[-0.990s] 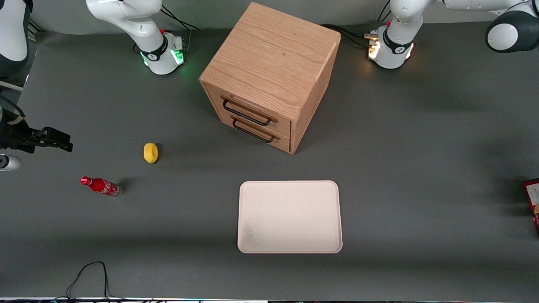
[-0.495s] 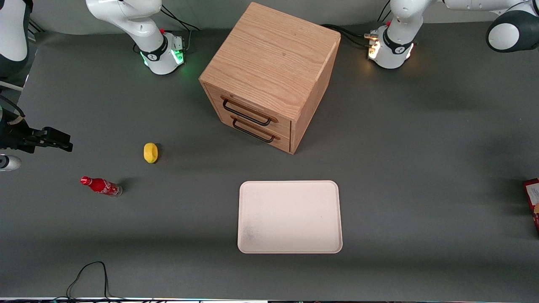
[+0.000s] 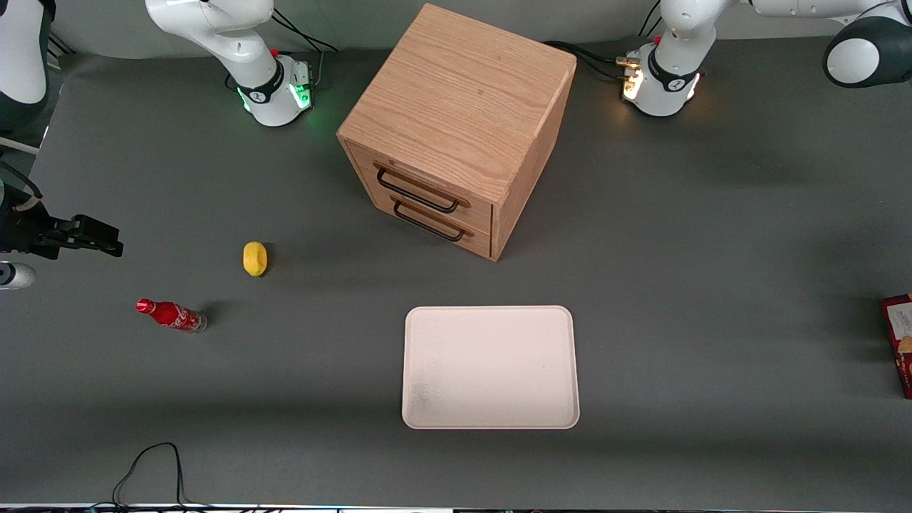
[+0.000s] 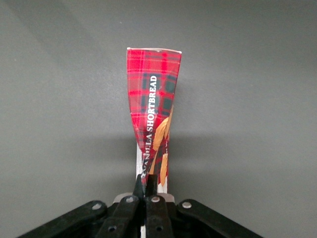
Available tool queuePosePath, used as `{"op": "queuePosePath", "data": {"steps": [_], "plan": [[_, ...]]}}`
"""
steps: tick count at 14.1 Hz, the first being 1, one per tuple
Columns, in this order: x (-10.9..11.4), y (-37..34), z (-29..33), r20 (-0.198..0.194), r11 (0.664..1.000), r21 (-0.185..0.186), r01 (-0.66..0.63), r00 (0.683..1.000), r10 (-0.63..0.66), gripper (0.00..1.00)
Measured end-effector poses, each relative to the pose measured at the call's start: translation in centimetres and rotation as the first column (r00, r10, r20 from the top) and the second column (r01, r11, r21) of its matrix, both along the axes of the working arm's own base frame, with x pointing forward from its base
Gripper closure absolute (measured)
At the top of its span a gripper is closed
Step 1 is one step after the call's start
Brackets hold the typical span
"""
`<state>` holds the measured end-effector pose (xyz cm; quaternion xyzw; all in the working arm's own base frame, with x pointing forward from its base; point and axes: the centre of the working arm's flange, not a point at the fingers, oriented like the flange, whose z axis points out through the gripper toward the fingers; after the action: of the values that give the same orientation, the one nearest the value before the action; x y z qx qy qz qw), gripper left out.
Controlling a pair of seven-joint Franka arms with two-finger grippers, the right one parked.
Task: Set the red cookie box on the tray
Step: 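Lift the held box and carry it toward the white tray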
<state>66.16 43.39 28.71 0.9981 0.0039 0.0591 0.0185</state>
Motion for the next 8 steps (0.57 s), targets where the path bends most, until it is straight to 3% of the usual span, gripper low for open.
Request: {"op": "queuePosePath", "data": {"steps": [3, 8], "plan": [[-0.3, 0.3, 5.9, -0.012, 1.0, -0.006, 0.004, 1.0, -0.004, 0.98], [-2.0, 0.4, 16.8, 0.026, 0.999, 0.041, -0.004, 1.0, 0.003, 0.98]]}}
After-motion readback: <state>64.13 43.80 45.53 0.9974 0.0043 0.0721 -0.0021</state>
